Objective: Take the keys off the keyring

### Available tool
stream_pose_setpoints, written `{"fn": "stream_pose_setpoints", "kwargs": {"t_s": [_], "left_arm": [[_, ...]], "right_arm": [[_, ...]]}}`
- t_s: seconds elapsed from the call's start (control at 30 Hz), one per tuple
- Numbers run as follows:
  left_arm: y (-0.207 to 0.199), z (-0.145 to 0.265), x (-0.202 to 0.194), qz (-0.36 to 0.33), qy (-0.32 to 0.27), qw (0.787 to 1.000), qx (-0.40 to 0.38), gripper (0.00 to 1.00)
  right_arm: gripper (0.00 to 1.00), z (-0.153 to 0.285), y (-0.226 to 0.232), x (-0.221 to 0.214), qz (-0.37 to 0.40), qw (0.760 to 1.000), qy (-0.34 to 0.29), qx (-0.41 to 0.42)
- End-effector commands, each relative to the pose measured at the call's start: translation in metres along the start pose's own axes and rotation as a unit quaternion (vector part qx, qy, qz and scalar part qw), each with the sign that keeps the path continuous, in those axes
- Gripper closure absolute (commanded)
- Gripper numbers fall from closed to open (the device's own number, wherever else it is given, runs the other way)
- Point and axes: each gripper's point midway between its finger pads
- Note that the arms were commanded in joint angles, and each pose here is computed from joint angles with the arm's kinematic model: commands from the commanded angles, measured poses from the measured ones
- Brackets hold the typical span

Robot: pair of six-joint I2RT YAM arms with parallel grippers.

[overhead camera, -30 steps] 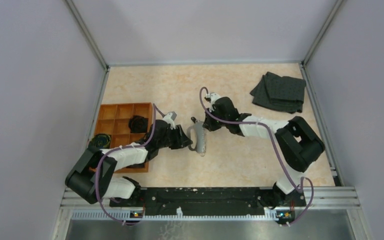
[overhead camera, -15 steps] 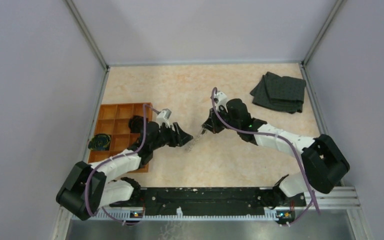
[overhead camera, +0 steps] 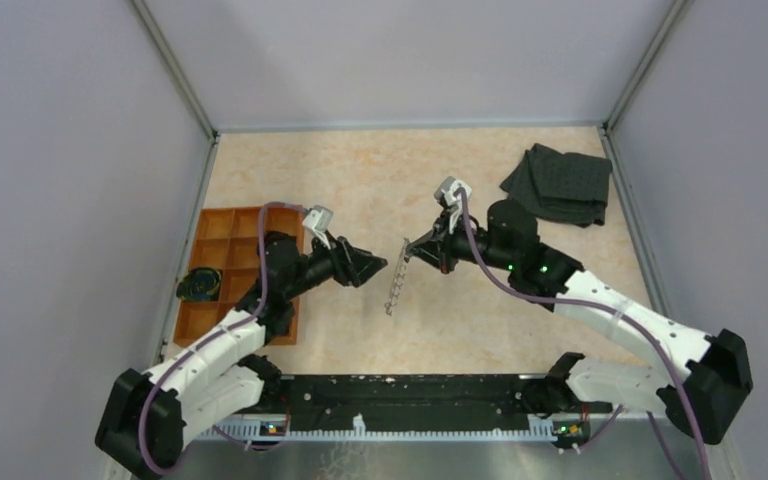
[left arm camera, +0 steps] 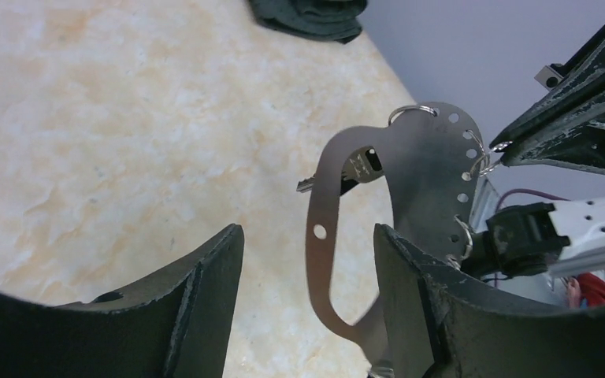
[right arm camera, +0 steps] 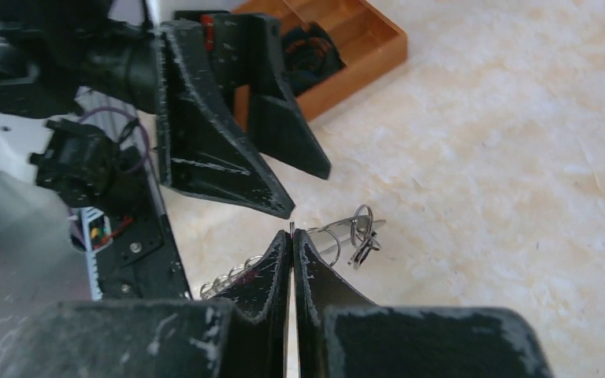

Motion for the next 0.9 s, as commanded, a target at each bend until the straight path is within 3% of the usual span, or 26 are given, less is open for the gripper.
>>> {"fn": "stream_pose_setpoints", "kwargs": {"t_s": [0.0, 0.17, 0.4, 0.7, 0.87], "left_arm": [[-0.055, 0.006, 0.03, -0.048, -0.014, 0.994, -0.098, 0.32], [-0.104, 0.021, 0.03, -0.046, 0.013, 0.975, -0.216, 0.24], [-0.152, 0.041, 0.034, 0.025, 0.037, 0.935, -0.353, 0.19], [-0.195, 0.061, 0.03, -0.003, 0.024, 0.897, -0.442, 0.17], [-0.207, 0.058, 0.017, -0.01, 0.036, 0.892, -0.45, 0.18]], "right_arm": [[1.0, 0.036, 0.045, 0.071, 0.079, 0.989, -0.096, 0.08], [1.0, 0.071, 0.078, 0.105, 0.114, 0.972, -0.151, 0.136], [1.0, 0.106, 0.106, 0.135, 0.134, 0.953, -0.201, 0.182], [1.0, 0.125, 0.123, 0.164, 0.126, 0.937, -0.252, 0.208], [1.0, 0.132, 0.123, 0.175, 0.119, 0.932, -0.277, 0.2]]}}
Point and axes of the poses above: each gripper's point midway between its finger pads, its own z axis back along the fingers, its own y axis along the line the jaws close on, x = y × z, and after that the axes turned 6 degrees about z, right-handed
